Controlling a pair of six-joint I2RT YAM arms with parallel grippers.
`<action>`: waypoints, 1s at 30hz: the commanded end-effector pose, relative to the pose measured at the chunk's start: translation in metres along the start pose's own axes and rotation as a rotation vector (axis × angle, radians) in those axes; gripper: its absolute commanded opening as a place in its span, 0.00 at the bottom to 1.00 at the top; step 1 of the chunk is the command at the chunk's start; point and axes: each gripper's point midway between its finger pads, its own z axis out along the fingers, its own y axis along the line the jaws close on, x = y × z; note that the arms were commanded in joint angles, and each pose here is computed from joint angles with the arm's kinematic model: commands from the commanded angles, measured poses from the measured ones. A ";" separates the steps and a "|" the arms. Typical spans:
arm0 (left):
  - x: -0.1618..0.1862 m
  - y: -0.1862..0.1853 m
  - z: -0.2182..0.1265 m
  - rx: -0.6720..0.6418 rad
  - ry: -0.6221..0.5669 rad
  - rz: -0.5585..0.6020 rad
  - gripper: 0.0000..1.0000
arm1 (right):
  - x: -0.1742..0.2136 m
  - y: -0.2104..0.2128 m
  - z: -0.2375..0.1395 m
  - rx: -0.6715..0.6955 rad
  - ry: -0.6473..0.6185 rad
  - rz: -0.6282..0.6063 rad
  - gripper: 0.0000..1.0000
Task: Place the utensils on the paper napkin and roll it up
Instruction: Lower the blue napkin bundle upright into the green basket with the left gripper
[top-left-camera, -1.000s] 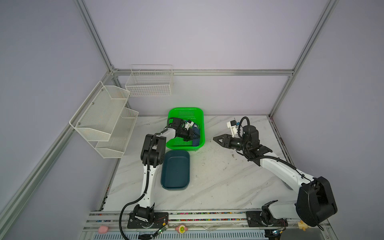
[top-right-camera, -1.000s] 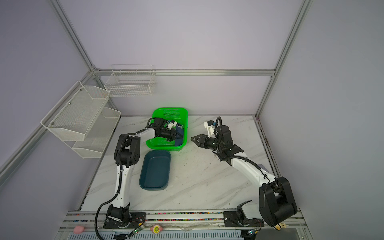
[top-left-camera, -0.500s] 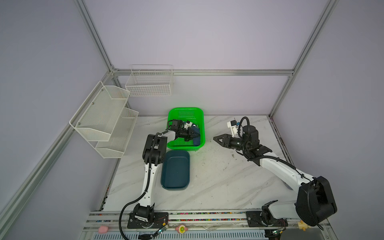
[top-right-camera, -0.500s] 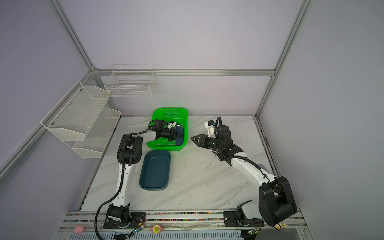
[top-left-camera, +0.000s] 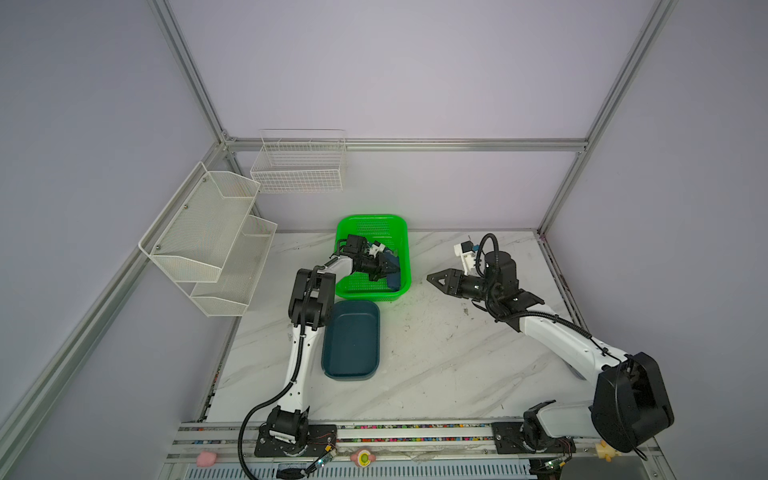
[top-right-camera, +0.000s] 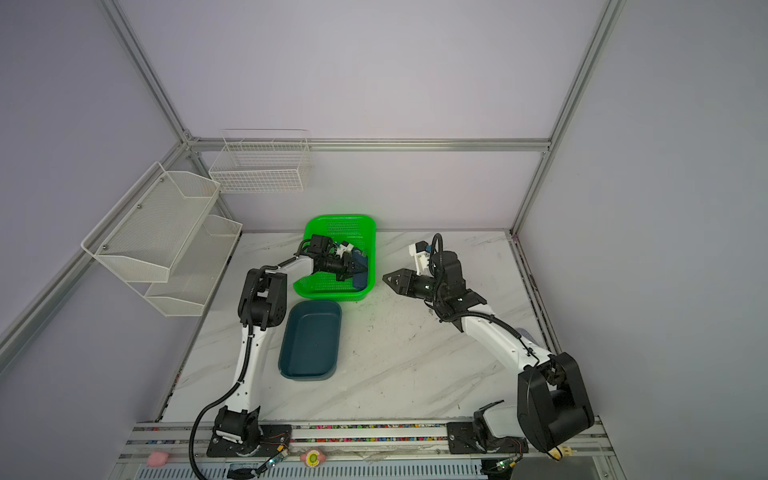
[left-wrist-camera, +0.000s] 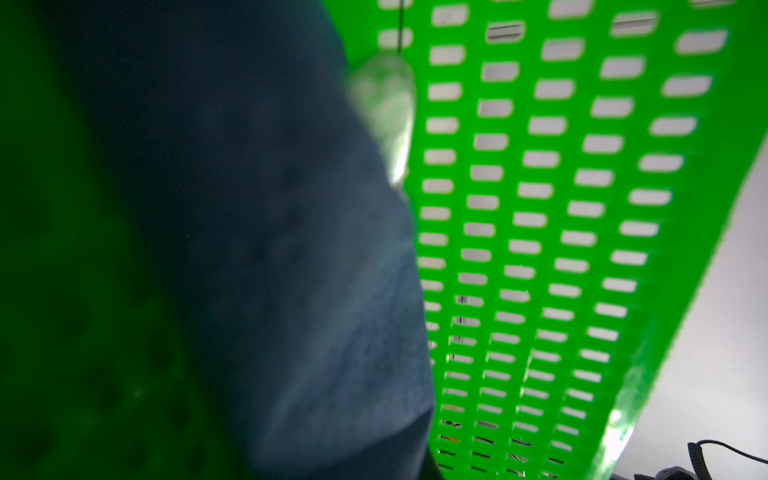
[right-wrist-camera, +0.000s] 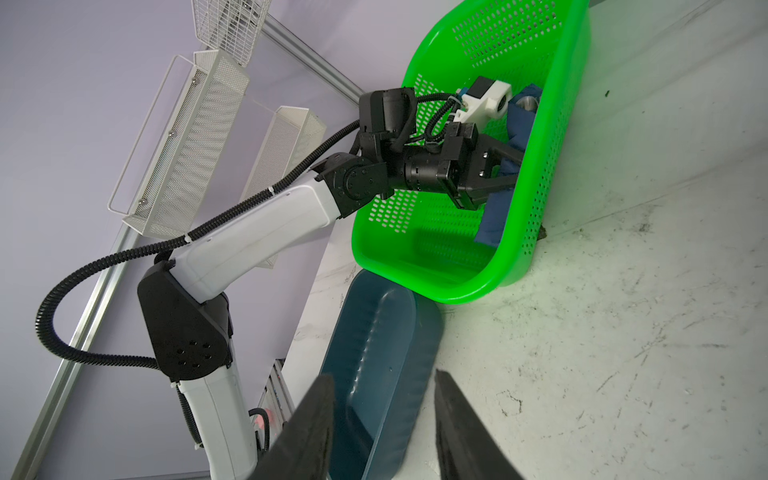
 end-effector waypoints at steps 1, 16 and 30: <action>-0.005 -0.016 0.001 0.002 0.010 0.053 0.08 | 0.002 -0.003 0.002 0.015 0.004 -0.012 0.42; -0.005 0.001 0.003 -0.083 -0.004 0.003 0.18 | -0.001 0.002 -0.005 0.021 -0.016 -0.014 0.42; -0.007 0.007 -0.018 -0.281 -0.052 0.055 0.47 | -0.007 0.016 -0.019 0.019 -0.041 -0.052 0.43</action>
